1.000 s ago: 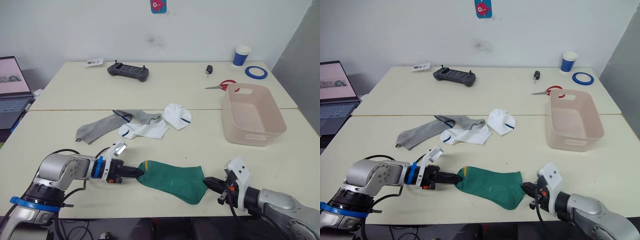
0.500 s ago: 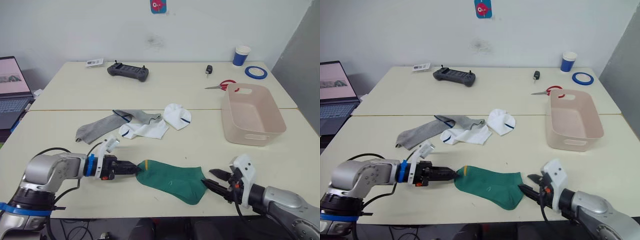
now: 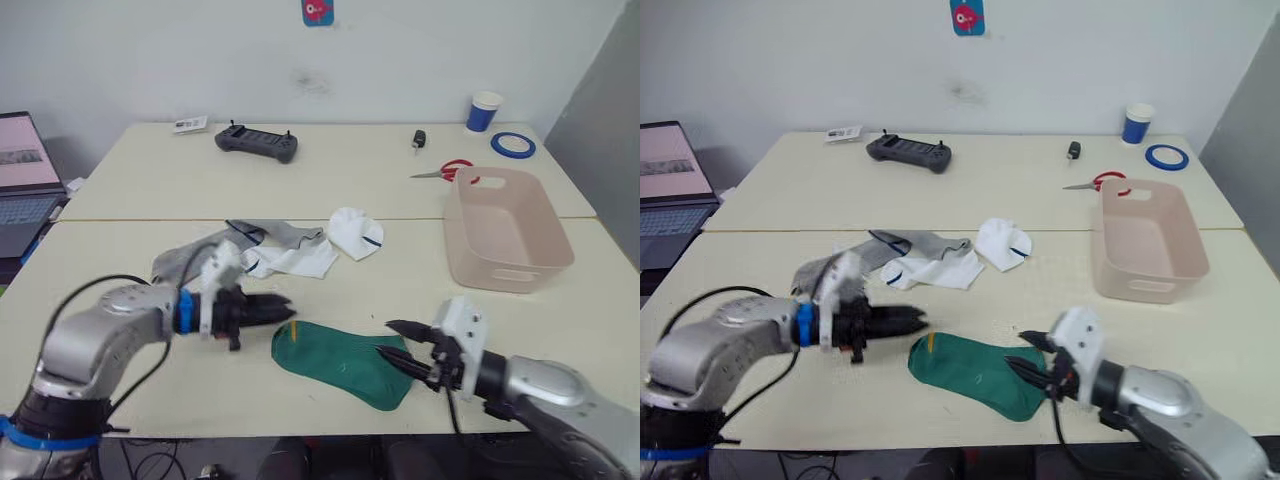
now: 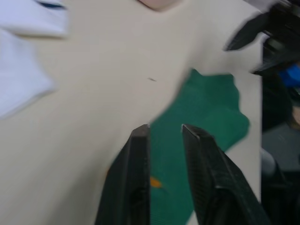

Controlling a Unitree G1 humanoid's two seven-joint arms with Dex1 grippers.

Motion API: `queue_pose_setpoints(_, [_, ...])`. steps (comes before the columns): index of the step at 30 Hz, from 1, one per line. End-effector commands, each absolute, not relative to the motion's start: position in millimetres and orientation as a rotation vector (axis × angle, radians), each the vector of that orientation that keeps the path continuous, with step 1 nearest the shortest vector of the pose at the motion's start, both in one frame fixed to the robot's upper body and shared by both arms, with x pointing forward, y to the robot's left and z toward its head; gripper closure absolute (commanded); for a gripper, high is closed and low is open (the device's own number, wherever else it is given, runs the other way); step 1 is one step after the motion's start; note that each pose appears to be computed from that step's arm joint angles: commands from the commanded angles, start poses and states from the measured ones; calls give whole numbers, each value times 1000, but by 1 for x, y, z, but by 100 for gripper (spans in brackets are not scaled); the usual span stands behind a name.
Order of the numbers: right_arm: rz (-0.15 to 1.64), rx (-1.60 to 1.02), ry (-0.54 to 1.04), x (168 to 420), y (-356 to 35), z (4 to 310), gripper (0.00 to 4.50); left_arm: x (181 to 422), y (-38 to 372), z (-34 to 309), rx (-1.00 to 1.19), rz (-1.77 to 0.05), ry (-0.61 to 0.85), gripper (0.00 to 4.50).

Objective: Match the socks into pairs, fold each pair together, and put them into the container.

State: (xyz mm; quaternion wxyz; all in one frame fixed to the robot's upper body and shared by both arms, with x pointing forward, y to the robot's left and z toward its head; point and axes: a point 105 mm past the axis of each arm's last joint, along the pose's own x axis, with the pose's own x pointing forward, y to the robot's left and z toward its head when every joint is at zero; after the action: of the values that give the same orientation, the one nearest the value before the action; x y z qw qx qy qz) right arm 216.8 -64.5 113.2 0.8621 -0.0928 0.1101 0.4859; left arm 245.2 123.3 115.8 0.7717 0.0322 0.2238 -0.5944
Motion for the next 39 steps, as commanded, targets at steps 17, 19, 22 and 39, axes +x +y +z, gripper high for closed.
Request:
queue_pose_setpoints(17, [904, -312, 448, 211, -125, 70, 447, 261, 137, 55, 171, -1096, 647, 450])
queue_pose_setpoints(19, [932, -271, 363, 210, -122, 88, 447, 262, 129, 72, 125, -1138, 551, 450])
queue_pose_setpoints(22, [999, -222, 261, 206, -110, 115, 447, 263, 123, 96, 148, -1196, 440, 450])
queue_pose_setpoints(39, [1168, -295, 424, 210, -54, 59, 447, 281, 130, 74, 271, -1172, 506, 450])
